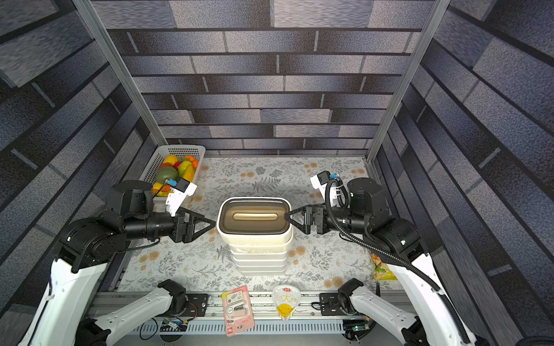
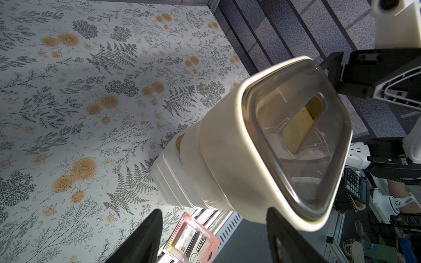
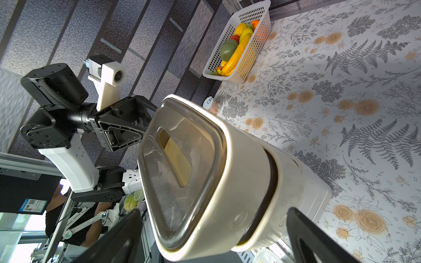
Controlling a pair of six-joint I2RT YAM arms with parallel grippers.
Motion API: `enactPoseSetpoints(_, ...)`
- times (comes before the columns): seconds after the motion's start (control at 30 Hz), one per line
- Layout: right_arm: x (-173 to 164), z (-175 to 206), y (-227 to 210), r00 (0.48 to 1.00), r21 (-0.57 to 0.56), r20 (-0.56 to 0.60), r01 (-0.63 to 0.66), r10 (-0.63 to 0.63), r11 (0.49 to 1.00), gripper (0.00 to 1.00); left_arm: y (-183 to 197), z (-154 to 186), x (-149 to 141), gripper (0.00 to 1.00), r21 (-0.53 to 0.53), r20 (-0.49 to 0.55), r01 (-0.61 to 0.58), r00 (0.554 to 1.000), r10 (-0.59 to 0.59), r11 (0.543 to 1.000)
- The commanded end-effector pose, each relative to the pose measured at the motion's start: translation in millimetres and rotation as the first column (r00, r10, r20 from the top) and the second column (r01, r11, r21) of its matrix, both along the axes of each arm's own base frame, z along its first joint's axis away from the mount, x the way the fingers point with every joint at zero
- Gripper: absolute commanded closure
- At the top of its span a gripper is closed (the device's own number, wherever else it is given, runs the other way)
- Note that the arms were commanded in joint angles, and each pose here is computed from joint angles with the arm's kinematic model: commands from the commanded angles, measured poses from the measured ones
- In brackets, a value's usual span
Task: Stack the tissue boxes
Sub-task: Place the tissue box at the tissue box.
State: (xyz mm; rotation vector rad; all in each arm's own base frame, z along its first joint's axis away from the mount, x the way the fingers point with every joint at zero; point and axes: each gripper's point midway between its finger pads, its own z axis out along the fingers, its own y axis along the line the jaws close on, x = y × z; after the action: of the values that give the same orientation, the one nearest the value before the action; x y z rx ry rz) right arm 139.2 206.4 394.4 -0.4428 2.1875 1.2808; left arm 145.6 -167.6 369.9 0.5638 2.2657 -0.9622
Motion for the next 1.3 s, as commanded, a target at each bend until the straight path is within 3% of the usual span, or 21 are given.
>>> enactPoseSetpoints(0.0,-6.8,12.1,4.5,0.999,0.048,0.014,-0.038,0.037,0.998,0.00,-5.1,3.6,-5.3,0.26,-0.013,-0.003,0.058,0.998,-0.058,0.998)
enactPoseSetpoints(0.53,-13.8,27.4,11.6,0.996,0.125,0.012,-0.087,0.086,0.988,0.00,-7.6,0.4,-3.3,0.26,0.000,-0.005,0.080,0.997,-0.080,0.997)
enactPoseSetpoints(0.83,-5.8,-15.6,2.4,0.999,0.001,-0.049,-0.021,0.021,1.000,0.00,-3.4,-4.3,-1.8,0.25,0.030,-0.001,0.067,0.998,-0.067,0.997)
enactPoseSetpoints(1.27,-8.1,-39.0,6.4,0.995,0.056,-0.092,-0.020,0.025,0.998,0.00,-7.5,-8.1,0.4,0.25,0.026,-0.022,0.083,0.996,-0.082,0.996)
